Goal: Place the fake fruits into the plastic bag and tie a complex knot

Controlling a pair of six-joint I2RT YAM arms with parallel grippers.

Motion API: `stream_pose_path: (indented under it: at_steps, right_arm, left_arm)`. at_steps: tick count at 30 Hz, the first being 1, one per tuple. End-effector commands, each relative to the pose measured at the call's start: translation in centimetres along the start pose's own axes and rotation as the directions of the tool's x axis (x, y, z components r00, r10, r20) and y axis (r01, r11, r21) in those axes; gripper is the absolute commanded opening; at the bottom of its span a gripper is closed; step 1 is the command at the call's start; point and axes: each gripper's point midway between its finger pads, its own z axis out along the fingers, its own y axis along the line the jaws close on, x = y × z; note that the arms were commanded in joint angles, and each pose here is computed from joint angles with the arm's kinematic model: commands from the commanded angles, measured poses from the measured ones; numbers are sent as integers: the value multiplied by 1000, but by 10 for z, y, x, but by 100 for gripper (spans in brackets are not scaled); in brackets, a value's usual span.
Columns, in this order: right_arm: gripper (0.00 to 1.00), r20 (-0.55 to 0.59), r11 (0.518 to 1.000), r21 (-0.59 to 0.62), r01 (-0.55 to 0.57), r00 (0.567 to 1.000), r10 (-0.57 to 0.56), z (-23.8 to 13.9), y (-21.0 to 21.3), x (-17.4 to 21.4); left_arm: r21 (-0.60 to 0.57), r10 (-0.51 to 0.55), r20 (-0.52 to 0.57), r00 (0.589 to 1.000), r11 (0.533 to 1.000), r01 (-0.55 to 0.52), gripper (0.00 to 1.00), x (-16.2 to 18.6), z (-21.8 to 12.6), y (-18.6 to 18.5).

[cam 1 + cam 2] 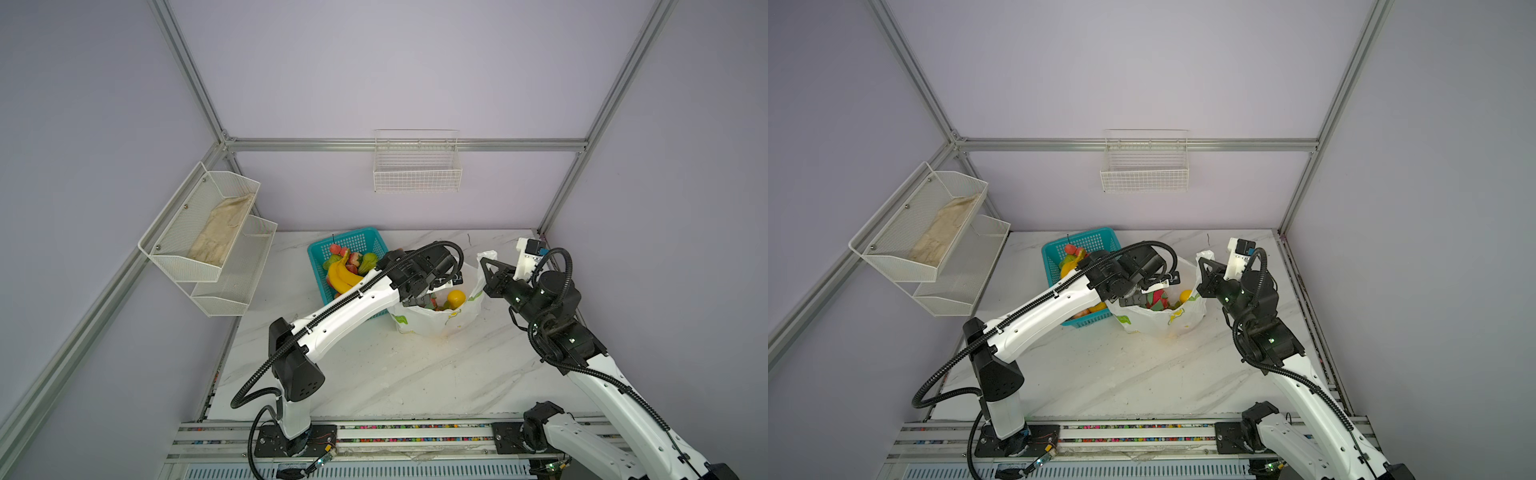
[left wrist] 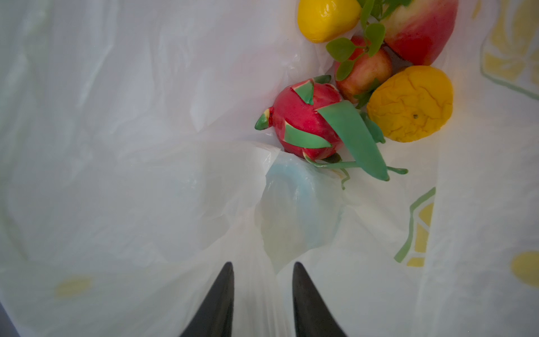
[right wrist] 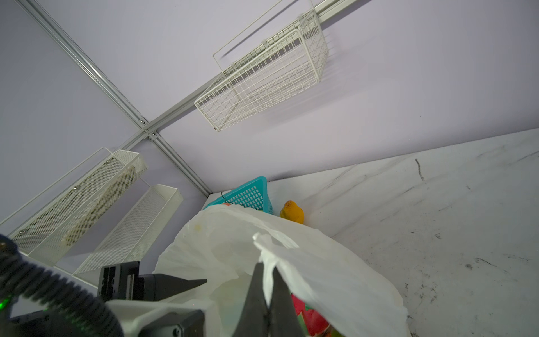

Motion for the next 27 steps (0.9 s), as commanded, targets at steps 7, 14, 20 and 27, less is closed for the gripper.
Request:
stream_pose_path:
  at_steps: [7, 14, 20, 27]
  right_arm:
    - [0, 55, 999, 20, 27, 998, -28, -10, -1, -13]
    - [0, 37, 996, 33, 87, 995, -88, -8, 1, -17]
    - [0, 54, 994, 33, 106, 993, -108, -12, 4, -23]
    - [0, 56, 994, 42, 100, 993, -102, -13, 3, -25]
  left_arm:
    - [-52, -241, 348, 906, 960, 276, 8, -20, -72, 56]
    - [40, -334, 493, 803, 931, 363, 12, -25, -97, 52]
    - [102, -251, 481, 840, 968, 230, 46, -29, -94, 16]
    - [9, -73, 362, 929, 997, 75, 62, -30, -84, 4]
